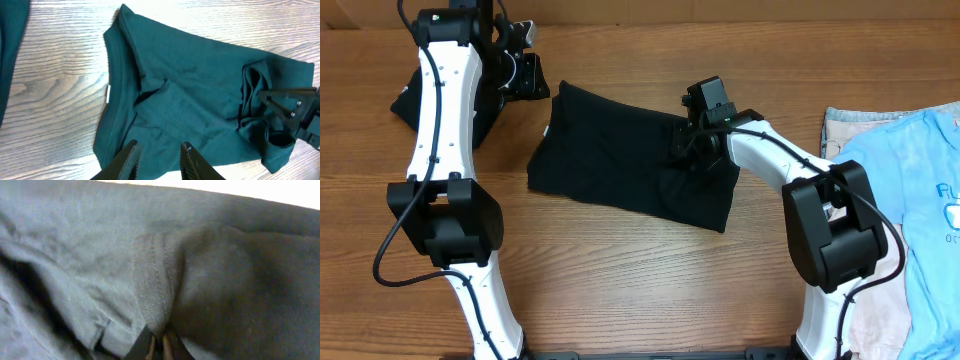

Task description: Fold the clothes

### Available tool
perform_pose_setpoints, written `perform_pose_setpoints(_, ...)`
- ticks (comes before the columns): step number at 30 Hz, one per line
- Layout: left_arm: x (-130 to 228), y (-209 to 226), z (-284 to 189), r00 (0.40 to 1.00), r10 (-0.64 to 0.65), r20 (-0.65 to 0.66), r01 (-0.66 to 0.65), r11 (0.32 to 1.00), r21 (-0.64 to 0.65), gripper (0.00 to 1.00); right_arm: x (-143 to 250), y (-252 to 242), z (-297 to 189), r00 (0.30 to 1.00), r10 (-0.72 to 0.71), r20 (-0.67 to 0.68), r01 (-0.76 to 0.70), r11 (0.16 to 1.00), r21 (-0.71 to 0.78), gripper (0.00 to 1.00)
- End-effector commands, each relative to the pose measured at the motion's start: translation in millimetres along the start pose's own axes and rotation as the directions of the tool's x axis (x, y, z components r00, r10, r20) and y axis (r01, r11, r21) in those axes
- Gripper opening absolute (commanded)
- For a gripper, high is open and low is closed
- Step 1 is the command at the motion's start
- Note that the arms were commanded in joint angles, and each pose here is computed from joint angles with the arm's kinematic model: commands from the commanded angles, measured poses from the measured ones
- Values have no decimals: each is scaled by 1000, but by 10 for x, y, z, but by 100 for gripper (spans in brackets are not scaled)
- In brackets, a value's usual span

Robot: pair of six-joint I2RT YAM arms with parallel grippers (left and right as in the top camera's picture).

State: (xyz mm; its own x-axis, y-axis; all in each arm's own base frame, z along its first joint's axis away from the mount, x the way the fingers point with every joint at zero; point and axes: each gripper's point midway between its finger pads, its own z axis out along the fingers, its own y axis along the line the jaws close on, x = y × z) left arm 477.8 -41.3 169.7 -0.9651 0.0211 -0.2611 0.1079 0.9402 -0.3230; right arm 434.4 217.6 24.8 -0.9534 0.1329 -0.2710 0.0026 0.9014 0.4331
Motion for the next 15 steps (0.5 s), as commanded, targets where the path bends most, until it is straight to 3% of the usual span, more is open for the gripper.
perform_pose_setpoints(1,-55,-79,-62,999,45,25,-45,999,10,31,-290,224,-227,998,2,64,3,997,-80,4)
perform_pose_setpoints(7,-68,-79,-63,998,47,30,-47,999,10,31,-549,349,-473,992,1,128,16,991,-132,4)
perform_pose_setpoints(15,-91,-78,-63,998,50,39,-50,999,9,33,-639,221,-474,984,5,175,6,998,-62,5)
